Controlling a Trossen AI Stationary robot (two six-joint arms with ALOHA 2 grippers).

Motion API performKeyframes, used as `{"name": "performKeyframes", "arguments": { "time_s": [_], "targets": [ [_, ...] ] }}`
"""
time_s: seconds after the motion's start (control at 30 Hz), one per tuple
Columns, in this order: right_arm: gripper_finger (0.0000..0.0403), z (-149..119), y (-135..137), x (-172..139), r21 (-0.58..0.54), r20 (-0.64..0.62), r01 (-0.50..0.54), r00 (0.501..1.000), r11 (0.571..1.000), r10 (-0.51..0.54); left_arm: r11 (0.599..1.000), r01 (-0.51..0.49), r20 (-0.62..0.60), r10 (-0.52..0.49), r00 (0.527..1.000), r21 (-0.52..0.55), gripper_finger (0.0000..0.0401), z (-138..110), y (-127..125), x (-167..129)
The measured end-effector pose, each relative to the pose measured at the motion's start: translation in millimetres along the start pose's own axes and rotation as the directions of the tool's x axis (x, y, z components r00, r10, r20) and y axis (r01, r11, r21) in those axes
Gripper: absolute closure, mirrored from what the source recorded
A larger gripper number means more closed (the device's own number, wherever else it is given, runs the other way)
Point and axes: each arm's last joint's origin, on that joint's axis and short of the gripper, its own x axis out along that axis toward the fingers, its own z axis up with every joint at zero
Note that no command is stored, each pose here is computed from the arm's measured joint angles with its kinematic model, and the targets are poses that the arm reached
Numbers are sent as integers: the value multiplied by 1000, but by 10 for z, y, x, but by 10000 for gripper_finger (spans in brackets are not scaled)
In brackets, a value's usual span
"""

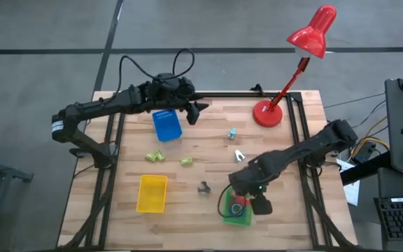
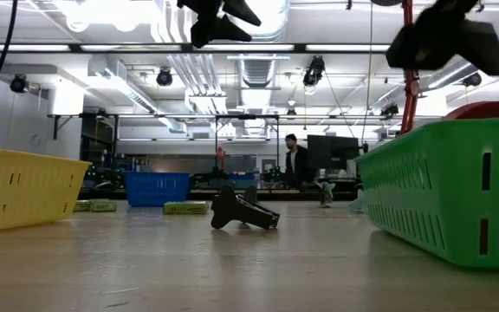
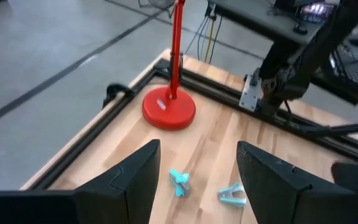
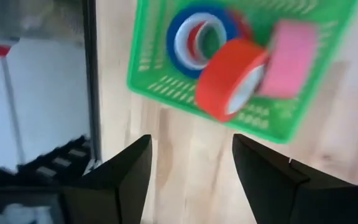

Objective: Pick and place Stapler, Stapler remover, tape
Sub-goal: Put the bottom blue staple remover into the blue bin

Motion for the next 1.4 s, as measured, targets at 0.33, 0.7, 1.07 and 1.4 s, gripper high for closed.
{"name": "performKeyframes", "arguments": {
  "time_s": [0.33,0.7,1.07,1.4],
  "targets": [
    [195,-56,-379,-657,297,326,235,886,926,-330,1000,6,-172,-9,985,-18,185,-171,21,23],
    [204,-85,-1049,-669,653,260,97,903,751,-342,999,4,-227,-15,974,-51,185,-248,32,31],
    [226,-334,-1592,-295,781,164,34,952,624,-257,997,-7,-240,-12,971,-80,185,-337,50,81],
    [246,-487,-1868,19,836,199,-24,944,549,-262,997,11,-181,-25,983,-81,185,-262,35,68]
  ]
}}
